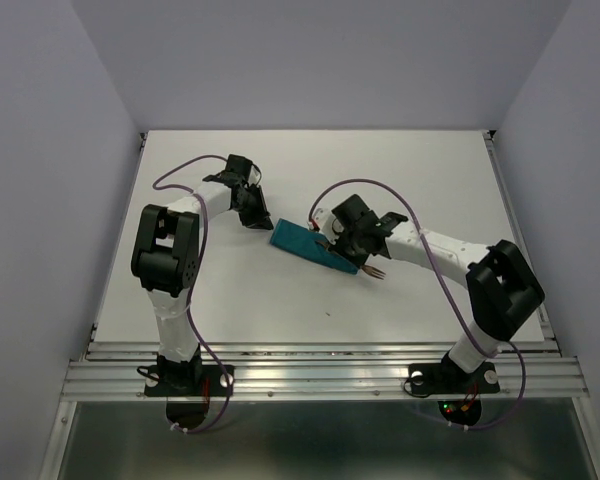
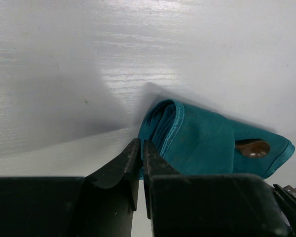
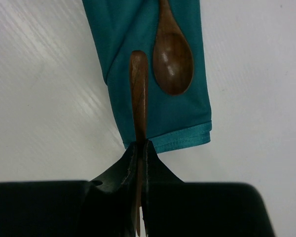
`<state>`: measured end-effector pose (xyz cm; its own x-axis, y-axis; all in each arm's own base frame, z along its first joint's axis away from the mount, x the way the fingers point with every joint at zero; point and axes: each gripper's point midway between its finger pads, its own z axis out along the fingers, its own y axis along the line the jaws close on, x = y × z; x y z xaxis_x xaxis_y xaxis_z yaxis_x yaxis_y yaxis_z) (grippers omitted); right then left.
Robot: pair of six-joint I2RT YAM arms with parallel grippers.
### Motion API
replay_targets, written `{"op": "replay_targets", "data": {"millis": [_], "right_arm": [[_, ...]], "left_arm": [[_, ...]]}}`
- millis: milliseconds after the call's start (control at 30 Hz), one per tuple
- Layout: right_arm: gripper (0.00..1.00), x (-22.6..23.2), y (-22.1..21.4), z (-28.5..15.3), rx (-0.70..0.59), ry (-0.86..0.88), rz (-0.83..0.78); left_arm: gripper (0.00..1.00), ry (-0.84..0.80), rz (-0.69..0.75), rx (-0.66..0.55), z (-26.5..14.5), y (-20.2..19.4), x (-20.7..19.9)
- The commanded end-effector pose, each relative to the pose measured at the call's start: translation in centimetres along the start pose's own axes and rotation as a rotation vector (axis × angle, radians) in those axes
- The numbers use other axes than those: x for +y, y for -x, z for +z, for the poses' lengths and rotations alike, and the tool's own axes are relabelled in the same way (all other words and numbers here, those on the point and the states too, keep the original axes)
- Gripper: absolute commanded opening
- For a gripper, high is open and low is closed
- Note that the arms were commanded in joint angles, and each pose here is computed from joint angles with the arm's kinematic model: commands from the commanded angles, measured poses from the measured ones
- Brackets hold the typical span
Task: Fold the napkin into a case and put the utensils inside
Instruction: Stuff the fork into the folded napkin.
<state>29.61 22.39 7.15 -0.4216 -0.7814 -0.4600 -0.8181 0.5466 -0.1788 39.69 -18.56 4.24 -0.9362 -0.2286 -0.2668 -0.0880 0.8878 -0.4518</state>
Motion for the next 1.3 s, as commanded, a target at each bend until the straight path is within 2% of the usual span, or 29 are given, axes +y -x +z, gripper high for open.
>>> {"op": "replay_targets", "data": {"millis": [0,467,1267], "right_arm": [[0.01,0.6,1.1,0.0,-0.007,0.019,-0.088],[0.01,0.1,0.9,1.9,0.050,0.001,-0.139],[0.01,1.4,4.8,4.2,0.005,0.042,-0.167]], "left_arm": [[0.18,-0.019,0.020,-0.011,-0.2,0.4,-0.8],[0.18,-0.026,0.024,-0.001,0.0,0.1,-0.9],[0.18,-0.052,0.034,0.020,0.1,-1.3,-1.4]]}}
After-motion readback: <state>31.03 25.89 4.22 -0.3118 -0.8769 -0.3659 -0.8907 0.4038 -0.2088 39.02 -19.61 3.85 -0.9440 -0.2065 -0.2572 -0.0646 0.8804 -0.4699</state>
